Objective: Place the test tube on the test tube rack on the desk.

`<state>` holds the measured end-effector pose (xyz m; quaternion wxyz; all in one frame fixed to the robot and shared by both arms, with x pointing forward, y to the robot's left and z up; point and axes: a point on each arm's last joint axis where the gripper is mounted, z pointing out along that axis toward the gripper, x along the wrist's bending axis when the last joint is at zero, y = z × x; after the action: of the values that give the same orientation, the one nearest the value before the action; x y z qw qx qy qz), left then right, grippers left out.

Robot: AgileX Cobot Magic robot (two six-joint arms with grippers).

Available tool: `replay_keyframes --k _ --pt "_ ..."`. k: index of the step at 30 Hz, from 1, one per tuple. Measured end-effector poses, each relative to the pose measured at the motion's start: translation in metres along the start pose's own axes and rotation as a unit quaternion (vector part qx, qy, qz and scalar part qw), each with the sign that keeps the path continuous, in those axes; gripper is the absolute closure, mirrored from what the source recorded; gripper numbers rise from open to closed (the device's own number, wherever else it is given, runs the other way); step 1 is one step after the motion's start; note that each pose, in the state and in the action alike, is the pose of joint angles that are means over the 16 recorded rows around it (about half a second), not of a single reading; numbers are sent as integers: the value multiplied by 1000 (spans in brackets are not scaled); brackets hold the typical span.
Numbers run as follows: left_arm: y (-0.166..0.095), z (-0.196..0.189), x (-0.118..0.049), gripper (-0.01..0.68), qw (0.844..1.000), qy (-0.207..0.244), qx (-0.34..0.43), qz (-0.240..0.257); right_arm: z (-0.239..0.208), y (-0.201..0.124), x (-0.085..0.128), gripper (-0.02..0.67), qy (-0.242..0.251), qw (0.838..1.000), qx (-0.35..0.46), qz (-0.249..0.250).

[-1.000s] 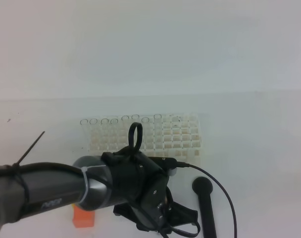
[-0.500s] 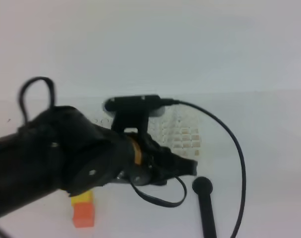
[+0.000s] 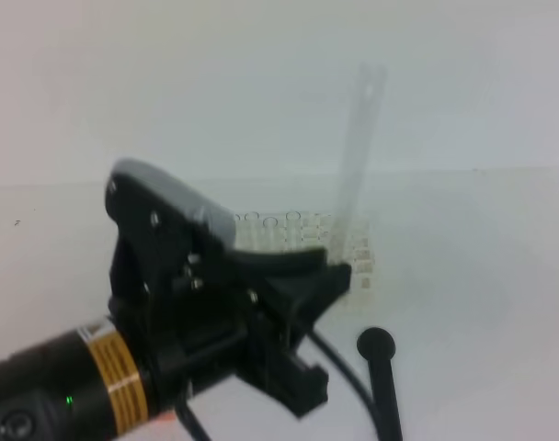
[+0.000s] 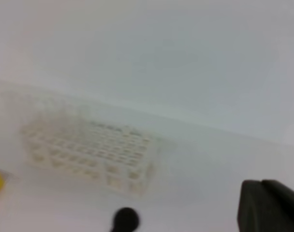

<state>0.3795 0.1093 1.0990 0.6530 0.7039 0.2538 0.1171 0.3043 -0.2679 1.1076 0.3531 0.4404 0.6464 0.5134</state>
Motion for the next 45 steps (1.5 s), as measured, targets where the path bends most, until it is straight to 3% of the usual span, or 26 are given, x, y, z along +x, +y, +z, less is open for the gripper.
replay_keyframes --k 7,20,24,36,45 --pt "-24 -8 -13 673 993 -94 -63 19 18 8 11 650 98 995 -15 -23" --pt "-45 3 -6 673 984 -102 -145 0 54 38 23 629 239 967 -62 -55" --pt "-52 12 -4 673 982 -112 -152 1 69 52 24 562 265 961 -56 -53" --pt "-69 28 -3 673 973 -143 -179 0 122 89 26 265 332 943 -39 -16" --pt "-71 30 -3 673 973 -143 -178 2 148 92 41 210 365 931 -20 -3"
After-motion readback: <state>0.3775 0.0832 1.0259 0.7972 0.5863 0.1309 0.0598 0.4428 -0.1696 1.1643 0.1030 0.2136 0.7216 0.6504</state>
